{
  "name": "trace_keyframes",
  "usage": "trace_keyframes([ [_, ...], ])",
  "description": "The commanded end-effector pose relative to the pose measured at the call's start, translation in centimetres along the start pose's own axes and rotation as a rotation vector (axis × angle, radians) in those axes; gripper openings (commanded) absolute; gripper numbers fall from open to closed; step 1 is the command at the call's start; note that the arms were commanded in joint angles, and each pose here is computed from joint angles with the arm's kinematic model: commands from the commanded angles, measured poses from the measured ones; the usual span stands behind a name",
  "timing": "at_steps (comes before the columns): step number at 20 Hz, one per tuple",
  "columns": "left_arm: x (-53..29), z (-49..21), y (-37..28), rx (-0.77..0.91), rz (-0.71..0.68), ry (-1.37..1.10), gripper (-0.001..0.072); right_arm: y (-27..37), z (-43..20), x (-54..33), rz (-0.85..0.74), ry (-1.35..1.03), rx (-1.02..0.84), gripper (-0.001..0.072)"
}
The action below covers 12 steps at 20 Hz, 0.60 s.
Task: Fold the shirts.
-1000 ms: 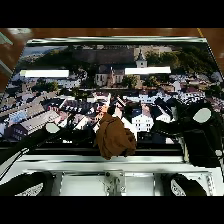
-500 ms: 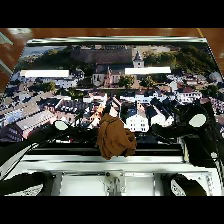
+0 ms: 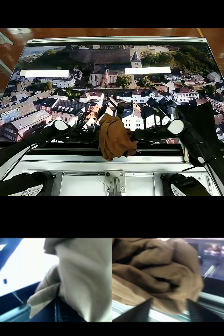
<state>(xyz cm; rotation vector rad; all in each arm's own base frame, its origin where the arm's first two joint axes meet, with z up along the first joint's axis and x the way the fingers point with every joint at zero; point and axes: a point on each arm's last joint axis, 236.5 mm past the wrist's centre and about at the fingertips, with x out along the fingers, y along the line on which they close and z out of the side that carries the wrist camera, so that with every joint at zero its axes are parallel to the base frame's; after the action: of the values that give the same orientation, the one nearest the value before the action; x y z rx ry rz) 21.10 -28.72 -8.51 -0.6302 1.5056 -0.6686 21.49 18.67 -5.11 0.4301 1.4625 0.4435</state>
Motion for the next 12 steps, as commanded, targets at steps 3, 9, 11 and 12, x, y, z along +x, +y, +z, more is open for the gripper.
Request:
trace_keyframes([
  [3, -1.8, -1.8, -1.0, 0.049, -0.054, 0.087, 0.0635, 0.8, -2.2, 2.9, -0.022, 0.094, -0.047, 0.0696],
  [9, -2.9, 0.3, -0.7, -0.007, -0.087, 0.026, 0.0687, 0.8, -2.3, 3.0, -0.021, 0.101, -0.024, 0.0694],
  [11, -2.1, 0.0, -1.8, 0.026, -0.109, 0.023, 0.0688, 0.8, -1.8, 3.1, -0.021, 0.081, -0.002, 0.0694],
  [12, -1.3, -0.2, -1.7, 0.036, -0.092, 0.02, 0.0695, 0.8, -1.6, 3.1, -0.021, 0.074, 0.006, 0.0694],
])
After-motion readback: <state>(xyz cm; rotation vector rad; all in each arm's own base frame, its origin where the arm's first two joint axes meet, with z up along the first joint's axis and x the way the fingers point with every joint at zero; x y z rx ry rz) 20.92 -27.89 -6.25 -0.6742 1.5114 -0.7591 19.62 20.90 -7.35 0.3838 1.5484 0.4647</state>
